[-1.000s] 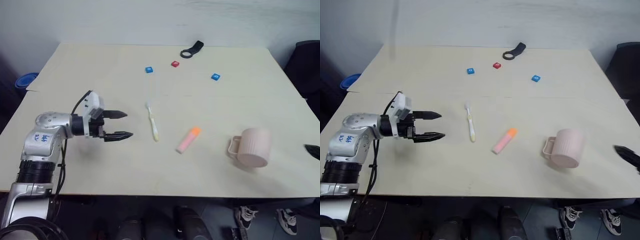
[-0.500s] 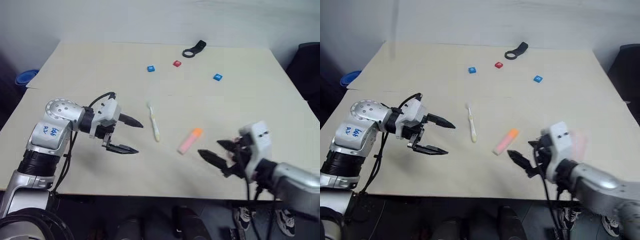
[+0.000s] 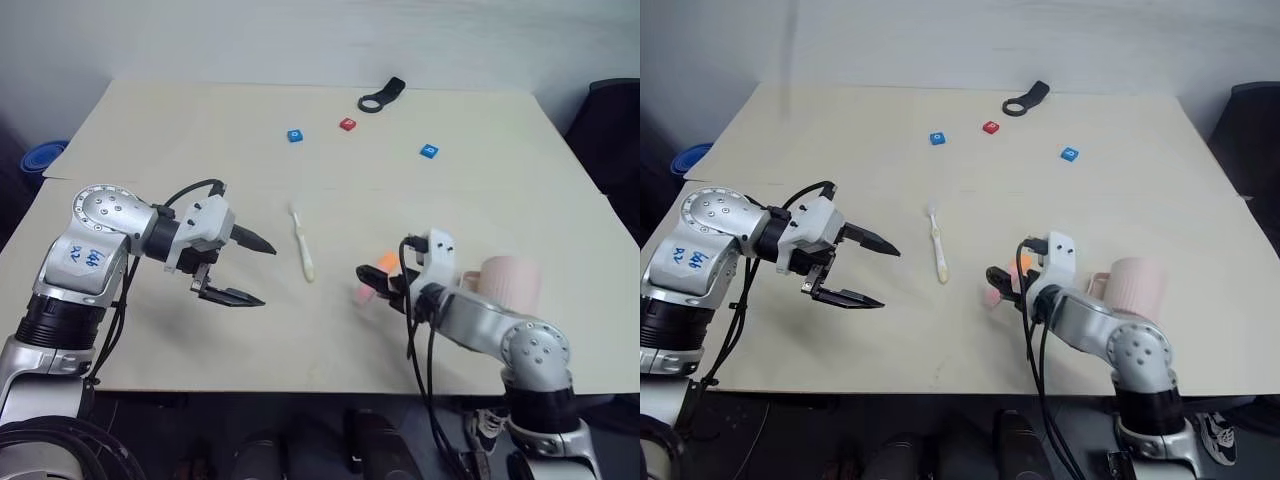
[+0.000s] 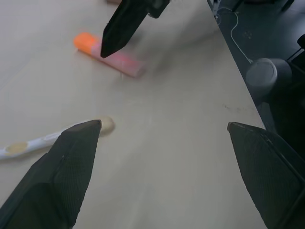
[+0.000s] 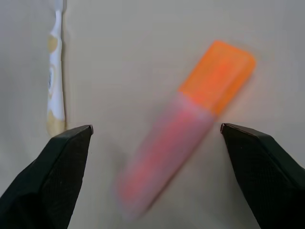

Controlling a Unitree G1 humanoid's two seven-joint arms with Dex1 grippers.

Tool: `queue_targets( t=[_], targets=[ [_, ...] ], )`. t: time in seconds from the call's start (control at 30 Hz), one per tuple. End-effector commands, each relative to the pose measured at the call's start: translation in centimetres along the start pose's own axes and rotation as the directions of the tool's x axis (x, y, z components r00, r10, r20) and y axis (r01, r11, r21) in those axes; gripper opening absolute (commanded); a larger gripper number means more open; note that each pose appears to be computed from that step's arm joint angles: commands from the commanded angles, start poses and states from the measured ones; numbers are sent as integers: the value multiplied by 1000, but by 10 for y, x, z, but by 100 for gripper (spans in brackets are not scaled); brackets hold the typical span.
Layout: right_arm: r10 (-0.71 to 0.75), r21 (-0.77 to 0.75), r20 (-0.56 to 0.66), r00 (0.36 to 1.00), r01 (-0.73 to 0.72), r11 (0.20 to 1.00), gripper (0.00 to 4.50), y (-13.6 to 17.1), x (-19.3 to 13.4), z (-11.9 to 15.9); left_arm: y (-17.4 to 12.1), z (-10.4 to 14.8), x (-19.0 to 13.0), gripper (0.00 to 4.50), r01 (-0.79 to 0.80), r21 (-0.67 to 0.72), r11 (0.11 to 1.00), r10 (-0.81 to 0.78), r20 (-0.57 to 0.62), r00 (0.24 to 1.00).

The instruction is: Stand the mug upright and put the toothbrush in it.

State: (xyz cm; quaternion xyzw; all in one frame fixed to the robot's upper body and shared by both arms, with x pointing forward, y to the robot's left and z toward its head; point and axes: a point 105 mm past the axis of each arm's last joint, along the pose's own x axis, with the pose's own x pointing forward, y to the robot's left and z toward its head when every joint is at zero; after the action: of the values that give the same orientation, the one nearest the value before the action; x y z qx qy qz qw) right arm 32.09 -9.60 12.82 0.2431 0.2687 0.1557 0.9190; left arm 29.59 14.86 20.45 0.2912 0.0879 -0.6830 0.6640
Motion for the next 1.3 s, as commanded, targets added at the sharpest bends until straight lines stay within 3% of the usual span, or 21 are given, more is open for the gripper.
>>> queue_targets(
  t=[0.03, 0.2, 0.3, 0.43, 0.5, 0.8, 1.03, 1.2, 1.3],
  targets=[
    [1, -43, -46, 999, -3, 999, 450, 7, 19, -3, 1, 7, -6, 450, -47, 45, 998, 47, 3, 999],
    [-22, -162, -123, 992, 2, 987, 450, -1, 35, -16, 4, 9, -4, 450, -76, 49, 996, 75, 17, 997],
    [-23, -172, -144, 989, -2, 985, 395, -6, 39, -22, 5, 9, -5, 450, -91, 51, 995, 91, 20, 996],
    [-31, -204, -153, 988, -1, 979, 252, -11, 42, -26, 7, 10, -7, 450, -106, 52, 993, 105, 24, 994],
    [-20, -214, -165, 986, -16, 977, 203, -10, 42, -30, 8, 11, -7, 450, -111, 53, 992, 110, 26, 994],
    [-9, -213, -184, 983, -30, 977, 203, -13, 39, -41, 11, 12, -5, 450, -115, 61, 992, 113, 23, 993],
    [-16, -237, -178, 984, -27, 971, 45, -12, 40, -41, 16, 15, -5, 450, -112, 70, 991, 110, 27, 994],
    [0, -287, -113, 994, -33, 957, 45, -8, 30, -18, 15, 20, 0, 450, -103, 66, 992, 99, 63, 993],
    [63, -328, 9, 998, -57, 943, 45, 2, 5, 27, 15, 24, 5, 450, -99, 63, 993, 92, 103, 990]
  ],
)
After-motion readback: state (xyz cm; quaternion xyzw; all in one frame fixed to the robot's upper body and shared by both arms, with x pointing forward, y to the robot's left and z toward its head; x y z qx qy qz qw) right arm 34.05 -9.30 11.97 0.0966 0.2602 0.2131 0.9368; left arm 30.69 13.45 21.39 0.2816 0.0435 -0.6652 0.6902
